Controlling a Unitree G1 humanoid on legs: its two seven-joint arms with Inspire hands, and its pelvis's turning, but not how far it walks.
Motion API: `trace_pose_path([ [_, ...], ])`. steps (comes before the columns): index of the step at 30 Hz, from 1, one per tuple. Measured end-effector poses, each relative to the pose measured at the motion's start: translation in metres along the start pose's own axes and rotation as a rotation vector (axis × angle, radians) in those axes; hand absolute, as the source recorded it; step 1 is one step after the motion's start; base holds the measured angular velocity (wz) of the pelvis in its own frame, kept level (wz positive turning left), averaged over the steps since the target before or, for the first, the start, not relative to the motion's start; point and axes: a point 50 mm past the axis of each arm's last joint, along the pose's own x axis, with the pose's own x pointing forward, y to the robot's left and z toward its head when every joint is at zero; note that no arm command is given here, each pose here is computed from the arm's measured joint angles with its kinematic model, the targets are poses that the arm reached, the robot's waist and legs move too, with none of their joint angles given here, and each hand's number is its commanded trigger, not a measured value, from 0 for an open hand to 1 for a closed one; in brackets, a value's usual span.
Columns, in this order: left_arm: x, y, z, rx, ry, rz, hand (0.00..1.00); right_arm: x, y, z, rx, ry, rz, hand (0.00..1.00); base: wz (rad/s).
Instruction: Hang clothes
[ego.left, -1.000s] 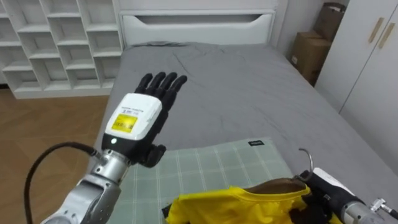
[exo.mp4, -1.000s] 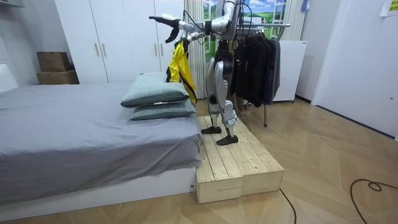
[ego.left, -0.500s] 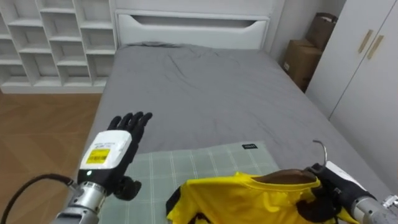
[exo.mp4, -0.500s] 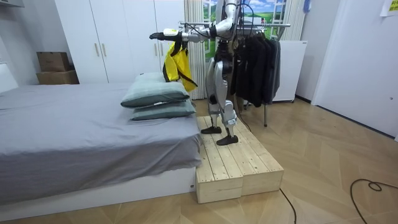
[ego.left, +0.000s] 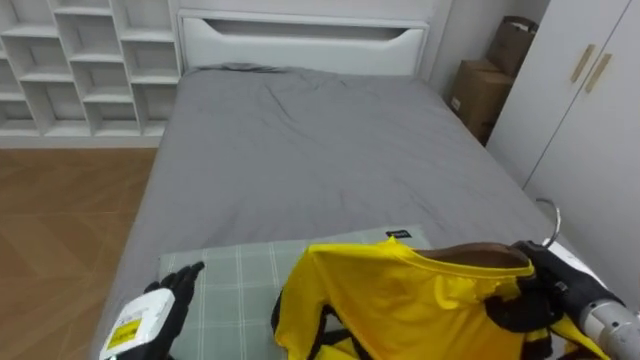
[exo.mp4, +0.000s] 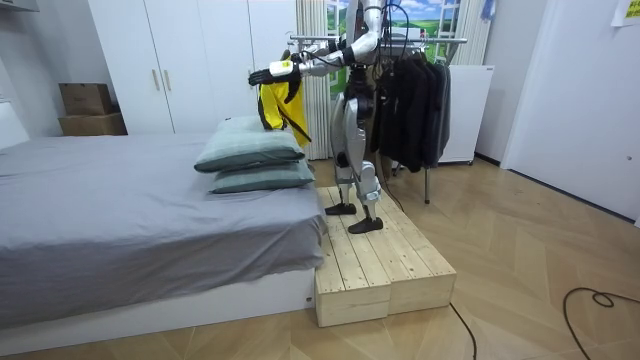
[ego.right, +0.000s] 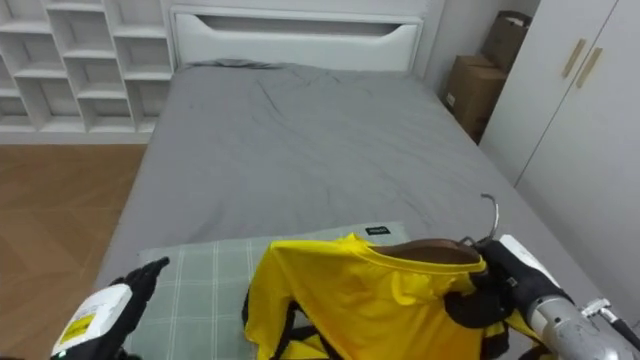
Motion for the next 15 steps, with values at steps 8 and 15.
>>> trace_pose_path([
  [8,-0.018,-0.020,-0.031,-0.098,0.171,-0.039,0.00,-0.012,-0.019,0.000,0.052,-0.027,-0.096,1.00,0.00],
  [15,-0.024,-0.019,-0.041,-0.182,0.226,0.012,0.00,-0.013,-0.019,0.000,0.060,-0.031,-0.099,1.00,-0.01],
])
